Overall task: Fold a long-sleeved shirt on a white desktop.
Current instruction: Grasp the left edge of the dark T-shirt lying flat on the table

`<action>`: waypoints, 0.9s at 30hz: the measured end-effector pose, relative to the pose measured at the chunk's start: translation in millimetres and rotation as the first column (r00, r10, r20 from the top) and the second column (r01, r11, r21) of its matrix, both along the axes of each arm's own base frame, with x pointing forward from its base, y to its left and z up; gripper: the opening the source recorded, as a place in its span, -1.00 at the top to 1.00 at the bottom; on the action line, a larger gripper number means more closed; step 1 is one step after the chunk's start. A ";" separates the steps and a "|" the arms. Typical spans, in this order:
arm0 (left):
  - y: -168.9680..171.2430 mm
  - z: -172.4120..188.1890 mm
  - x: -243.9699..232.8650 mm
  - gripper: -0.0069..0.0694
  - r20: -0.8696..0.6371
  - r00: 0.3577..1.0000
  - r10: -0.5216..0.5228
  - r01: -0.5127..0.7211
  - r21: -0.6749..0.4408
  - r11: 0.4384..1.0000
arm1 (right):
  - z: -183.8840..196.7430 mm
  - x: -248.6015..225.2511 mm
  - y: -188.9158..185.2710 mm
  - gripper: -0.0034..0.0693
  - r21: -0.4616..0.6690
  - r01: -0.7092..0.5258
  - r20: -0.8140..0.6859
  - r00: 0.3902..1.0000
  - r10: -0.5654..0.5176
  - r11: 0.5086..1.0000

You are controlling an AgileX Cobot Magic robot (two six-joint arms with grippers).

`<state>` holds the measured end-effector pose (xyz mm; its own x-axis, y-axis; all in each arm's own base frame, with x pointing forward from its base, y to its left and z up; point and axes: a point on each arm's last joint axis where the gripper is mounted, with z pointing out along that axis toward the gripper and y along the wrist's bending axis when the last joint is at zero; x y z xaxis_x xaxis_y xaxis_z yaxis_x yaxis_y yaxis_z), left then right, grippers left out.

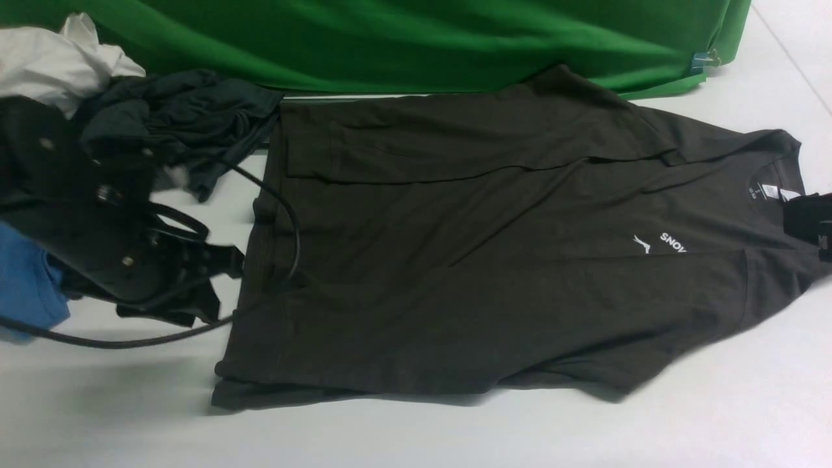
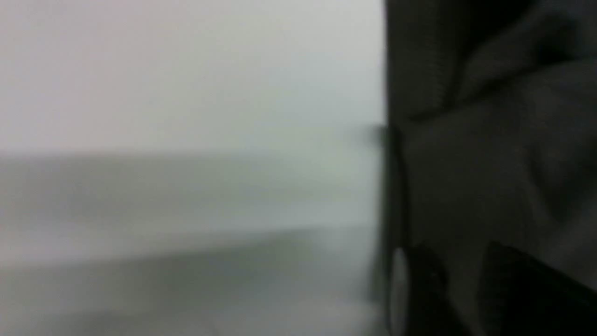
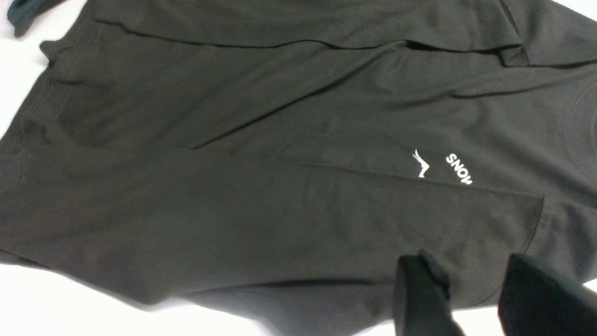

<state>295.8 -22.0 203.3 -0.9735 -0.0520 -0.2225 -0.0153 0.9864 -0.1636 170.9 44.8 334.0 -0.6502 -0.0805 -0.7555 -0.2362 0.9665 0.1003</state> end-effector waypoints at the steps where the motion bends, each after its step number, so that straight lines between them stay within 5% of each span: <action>1: -0.2 -7.5 4.4 0.09 0.001 1.000 -0.011 0.011 0.001 1.000 | 0.0 0.0 0.0 0.25 0.000 0.000 0.000 1.000 0.000 1.000; 5: -3.5 -32.4 18.2 -0.13 0.012 0.999 -0.030 0.030 -0.028 0.999 | 0.0 0.0 0.0 0.25 -0.001 -0.001 0.000 1.000 0.001 1.000; 11: -11.1 -48.1 27.0 -0.12 0.040 0.997 -0.066 0.070 -0.102 0.992 | 0.0 0.0 0.1 0.25 0.000 -0.001 0.000 1.000 0.001 1.000; 27: -13.4 -49.9 27.7 0.54 0.047 0.994 -0.095 0.100 -0.121 0.988 | -0.1 -0.1 0.1 0.25 0.000 -0.001 -0.001 1.000 0.001 1.000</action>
<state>323.5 -35.4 153.3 -0.9654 0.0135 -0.2606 0.0895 0.9552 -0.2820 170.8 44.9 334.0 -0.6509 -0.0808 -0.7548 -0.2368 0.9663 0.1007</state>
